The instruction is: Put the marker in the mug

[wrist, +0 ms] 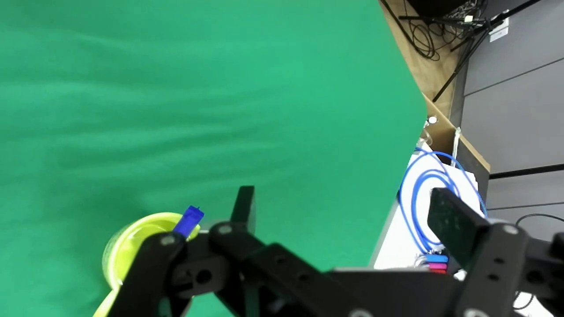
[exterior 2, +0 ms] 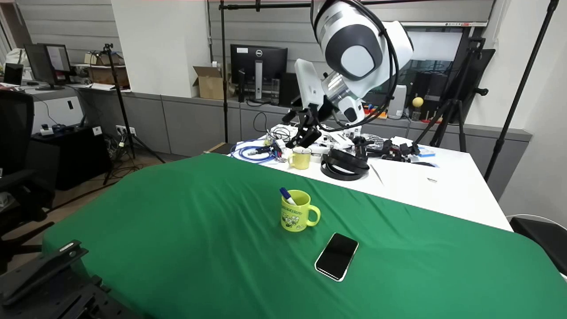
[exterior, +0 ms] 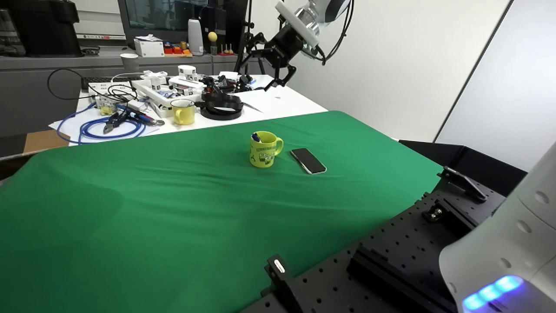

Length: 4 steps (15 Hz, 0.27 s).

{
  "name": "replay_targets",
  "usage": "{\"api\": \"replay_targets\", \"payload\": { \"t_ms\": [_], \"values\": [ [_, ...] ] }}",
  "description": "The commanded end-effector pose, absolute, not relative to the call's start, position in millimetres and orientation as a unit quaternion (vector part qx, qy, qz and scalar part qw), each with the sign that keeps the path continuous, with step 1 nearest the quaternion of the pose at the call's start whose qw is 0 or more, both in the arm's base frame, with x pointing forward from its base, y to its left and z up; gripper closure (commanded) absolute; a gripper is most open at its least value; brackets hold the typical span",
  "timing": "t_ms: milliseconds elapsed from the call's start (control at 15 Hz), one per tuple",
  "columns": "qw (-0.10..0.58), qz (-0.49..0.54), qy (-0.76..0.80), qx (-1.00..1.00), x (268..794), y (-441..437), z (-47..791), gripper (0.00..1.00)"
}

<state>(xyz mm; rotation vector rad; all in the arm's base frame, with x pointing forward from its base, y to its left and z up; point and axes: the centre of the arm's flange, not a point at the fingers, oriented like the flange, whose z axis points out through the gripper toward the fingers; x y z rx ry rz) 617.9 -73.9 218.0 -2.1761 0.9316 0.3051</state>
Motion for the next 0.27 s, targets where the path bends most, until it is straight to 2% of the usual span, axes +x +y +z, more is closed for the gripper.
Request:
{"api": "replay_targets", "payload": {
  "t_ms": [0,200],
  "values": [
    [0.369,0.119,0.362,-0.848,617.4,-74.0,217.3,0.0],
    [0.368,0.12,0.361,-0.848,616.3,-73.9,215.9,0.0]
  ]
}}
